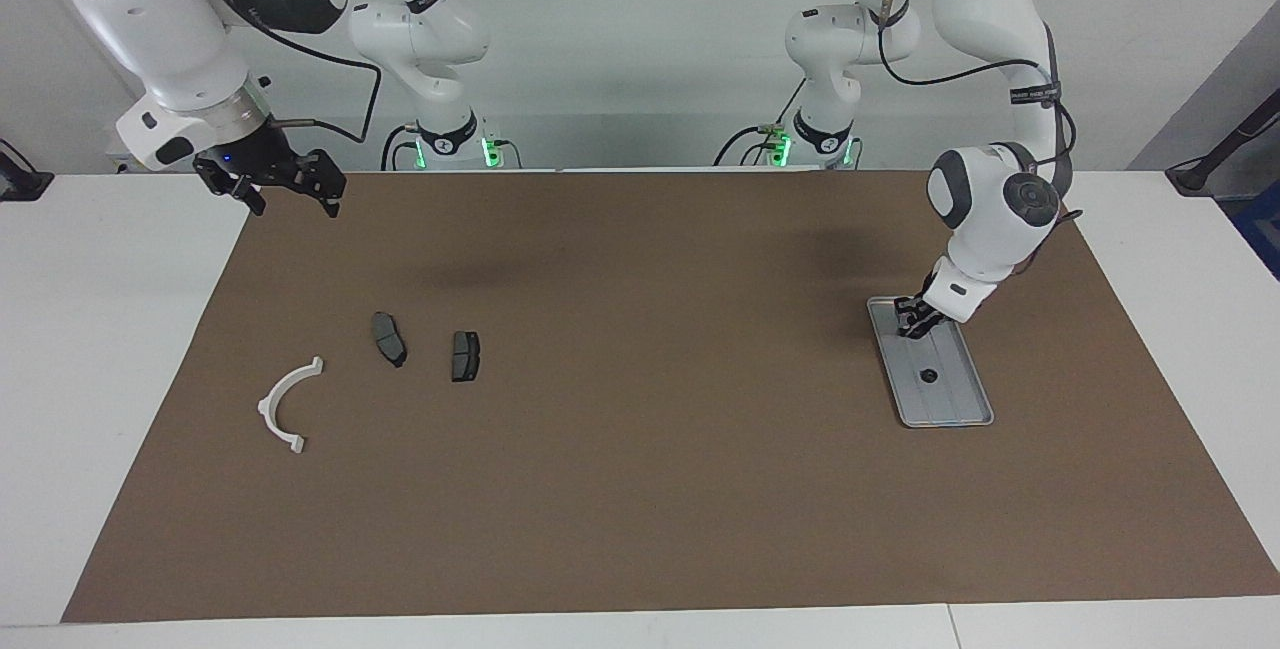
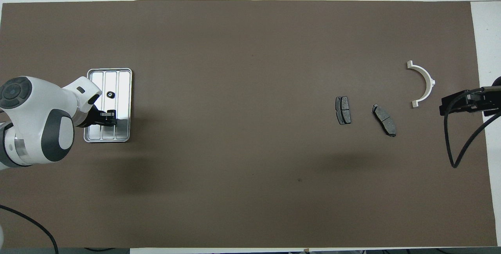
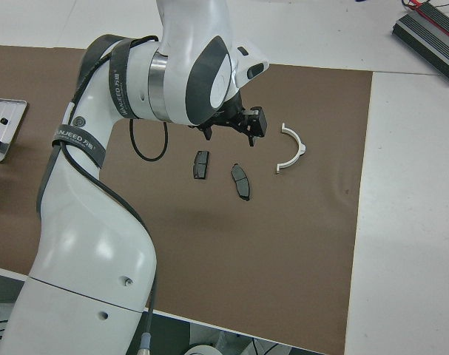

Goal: Place bearing gear from tray to pile
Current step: 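Close the left gripper on the black gear and lift it, then carry the gear with the left gripper toward the table center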

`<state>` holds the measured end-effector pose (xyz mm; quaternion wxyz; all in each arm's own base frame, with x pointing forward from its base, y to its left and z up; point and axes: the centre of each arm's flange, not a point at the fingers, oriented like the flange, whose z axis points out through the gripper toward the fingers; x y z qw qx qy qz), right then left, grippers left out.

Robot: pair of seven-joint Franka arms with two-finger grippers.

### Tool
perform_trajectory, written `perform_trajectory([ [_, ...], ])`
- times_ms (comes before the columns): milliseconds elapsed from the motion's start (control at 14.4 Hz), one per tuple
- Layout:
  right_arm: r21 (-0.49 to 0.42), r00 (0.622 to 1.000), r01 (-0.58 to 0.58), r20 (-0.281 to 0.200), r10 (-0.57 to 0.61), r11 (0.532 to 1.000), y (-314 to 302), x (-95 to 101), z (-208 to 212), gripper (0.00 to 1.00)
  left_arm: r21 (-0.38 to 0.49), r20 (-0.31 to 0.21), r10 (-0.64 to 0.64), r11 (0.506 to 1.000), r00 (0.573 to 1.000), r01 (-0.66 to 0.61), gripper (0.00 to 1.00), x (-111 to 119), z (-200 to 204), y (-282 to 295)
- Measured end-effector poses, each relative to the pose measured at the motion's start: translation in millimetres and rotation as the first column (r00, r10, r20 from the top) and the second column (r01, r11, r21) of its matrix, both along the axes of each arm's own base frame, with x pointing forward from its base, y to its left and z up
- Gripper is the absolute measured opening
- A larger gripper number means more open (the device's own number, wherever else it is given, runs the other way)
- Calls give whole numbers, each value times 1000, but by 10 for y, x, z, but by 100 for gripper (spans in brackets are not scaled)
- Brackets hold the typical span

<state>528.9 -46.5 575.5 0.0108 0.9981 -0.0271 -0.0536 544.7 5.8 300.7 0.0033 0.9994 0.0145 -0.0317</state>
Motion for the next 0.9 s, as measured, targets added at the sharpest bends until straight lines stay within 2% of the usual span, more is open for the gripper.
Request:
perform_trajectory([
  [209, 0, 1000, 0, 3, 0, 1000, 0, -6, 2, 100, -5, -27, 101, 995, 994, -102, 35, 153, 286, -78],
  [417, 0, 1000, 0, 3, 0, 1000, 1, -16, 3, 100, -12, -12, 257, 966, 966, -257, 35, 327, 694, -688],
  [556, 0, 1000, 0, 3, 0, 1000, 0, -19, 5, 100, -10, -1, 345, 939, 939, -345, 35, 317, 838, -1203],
  [695, 0, 1000, 1, 3, -1, 1000, -7, -21, 5, 100, -9, 5, 436, 900, 900, -436, 35, 238, 909, -1697],
  [904, 0, 1000, 4, 3, -4, 1000, -21, -23, 4, 100, -59, 37, 602, 798, 798, -600, 35, 110, 1007, -2402],
])
